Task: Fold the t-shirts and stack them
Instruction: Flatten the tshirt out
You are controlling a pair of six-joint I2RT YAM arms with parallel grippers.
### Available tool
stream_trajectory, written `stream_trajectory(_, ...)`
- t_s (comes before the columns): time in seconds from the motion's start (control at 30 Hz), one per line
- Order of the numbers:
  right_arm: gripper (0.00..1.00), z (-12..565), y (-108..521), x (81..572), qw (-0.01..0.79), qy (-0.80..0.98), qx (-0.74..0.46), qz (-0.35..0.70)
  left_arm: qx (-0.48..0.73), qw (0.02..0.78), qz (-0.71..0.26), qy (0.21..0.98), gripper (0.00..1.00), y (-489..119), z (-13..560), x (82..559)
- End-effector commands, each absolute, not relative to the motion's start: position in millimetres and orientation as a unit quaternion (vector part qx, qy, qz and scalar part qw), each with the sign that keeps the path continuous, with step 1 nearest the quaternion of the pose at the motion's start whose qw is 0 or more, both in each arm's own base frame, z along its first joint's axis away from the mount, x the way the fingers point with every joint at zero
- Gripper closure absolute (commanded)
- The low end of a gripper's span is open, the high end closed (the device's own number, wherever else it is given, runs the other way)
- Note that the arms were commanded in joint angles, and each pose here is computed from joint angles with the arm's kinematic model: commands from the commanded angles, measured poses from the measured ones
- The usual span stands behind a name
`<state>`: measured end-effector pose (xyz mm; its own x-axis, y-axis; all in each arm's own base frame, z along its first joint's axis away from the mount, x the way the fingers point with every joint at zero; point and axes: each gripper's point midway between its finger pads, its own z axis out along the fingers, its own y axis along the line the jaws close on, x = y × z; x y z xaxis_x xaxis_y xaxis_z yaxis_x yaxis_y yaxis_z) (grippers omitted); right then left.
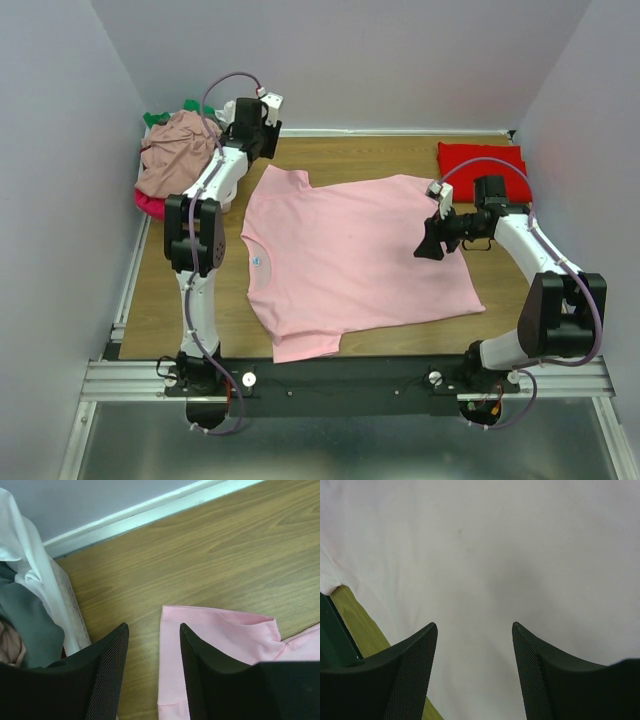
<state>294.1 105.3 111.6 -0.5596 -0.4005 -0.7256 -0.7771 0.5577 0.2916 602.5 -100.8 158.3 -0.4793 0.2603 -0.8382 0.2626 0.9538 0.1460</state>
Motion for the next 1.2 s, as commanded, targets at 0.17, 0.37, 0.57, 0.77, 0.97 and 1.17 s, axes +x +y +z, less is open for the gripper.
stream_trajectory(0.17,0.31,111,102,293,0.312,0.829,-0.355,0.299,0.164,0.434,0.019,0.886,0.51,-94,107,608)
stream_trajectory(0.37,0.31,109,101,293,0.311,0.83,-0.354,0.297,0.168,0.417,0.01,0.893,0.52,-98,85,617)
stream_trajectory(0.57,0.31,107,100,293,0.307,0.833,-0.352,0.297,0.162,0.402,0.008,0.901,0.52,-94,65,619)
stream_trajectory(0.77,0.31,105,99,293,0.305,0.835,-0.35,0.297,0.163,0.397,-0.017,0.903,0.52,-95,55,623)
stream_trajectory(0.97,0.31,104,98,294,0.302,0.836,-0.346,0.299,0.162,0.384,-0.055,0.907,0.52,-99,39,623)
stream_trajectory(1.17,0.31,103,96,294,0.302,0.838,-0.343,0.299,0.156,0.384,-0.079,0.906,0.57,-101,38,625)
